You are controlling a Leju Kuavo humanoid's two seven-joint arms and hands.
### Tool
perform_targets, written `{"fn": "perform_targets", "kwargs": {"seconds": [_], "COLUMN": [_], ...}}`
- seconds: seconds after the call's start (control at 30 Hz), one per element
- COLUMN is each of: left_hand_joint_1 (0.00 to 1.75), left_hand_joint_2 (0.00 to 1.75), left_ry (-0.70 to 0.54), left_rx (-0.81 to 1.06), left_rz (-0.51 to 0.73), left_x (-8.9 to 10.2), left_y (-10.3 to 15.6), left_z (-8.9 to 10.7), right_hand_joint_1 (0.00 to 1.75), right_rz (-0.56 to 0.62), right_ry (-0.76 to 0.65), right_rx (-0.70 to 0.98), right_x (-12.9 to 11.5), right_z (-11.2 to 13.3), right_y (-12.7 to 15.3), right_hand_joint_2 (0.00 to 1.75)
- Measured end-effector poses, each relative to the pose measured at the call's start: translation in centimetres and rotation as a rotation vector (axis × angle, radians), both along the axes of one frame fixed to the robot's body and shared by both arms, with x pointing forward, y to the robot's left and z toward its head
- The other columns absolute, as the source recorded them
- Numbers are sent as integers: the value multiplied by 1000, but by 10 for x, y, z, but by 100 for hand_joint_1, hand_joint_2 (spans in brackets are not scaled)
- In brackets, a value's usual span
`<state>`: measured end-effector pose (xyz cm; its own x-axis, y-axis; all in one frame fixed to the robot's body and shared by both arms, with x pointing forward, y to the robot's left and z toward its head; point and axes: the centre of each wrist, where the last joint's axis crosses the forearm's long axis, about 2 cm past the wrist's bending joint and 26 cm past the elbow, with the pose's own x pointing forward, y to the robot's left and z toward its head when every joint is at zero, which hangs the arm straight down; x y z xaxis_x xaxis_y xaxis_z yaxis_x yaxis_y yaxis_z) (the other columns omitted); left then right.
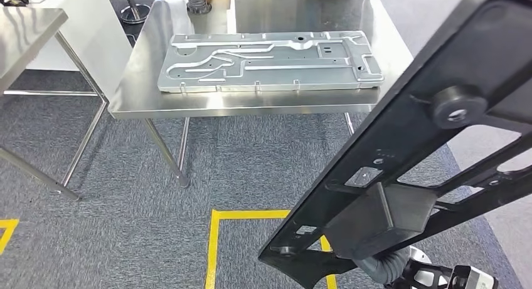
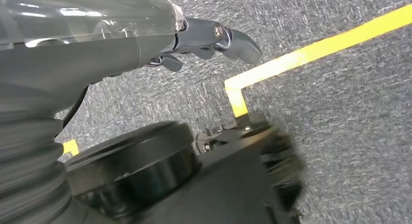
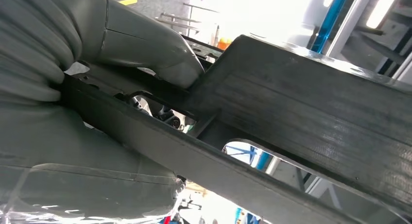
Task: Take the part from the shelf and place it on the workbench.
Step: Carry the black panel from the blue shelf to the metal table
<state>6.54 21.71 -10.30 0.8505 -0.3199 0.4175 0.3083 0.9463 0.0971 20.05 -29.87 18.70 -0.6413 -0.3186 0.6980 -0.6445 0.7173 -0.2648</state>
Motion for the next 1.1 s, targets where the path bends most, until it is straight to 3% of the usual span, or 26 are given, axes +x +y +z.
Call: {"fn": "perform_targets", "kwargs": {"seconds": [1.1], "left_hand_joint_1": [0], "left_hand_joint_2": [175], "left_ry": [2], "left_rx": [0], "left_rz": [-4], "left_x": [0], "left_y": [0], "left_z": [0], "right_hand_joint_1": [175], "right_rz": [-3], "right_ry": [-2], "right_rx": [3], "right_x": [0], "right_z": [0], "right_y": [0], "right_hand_joint_2": [175]}}
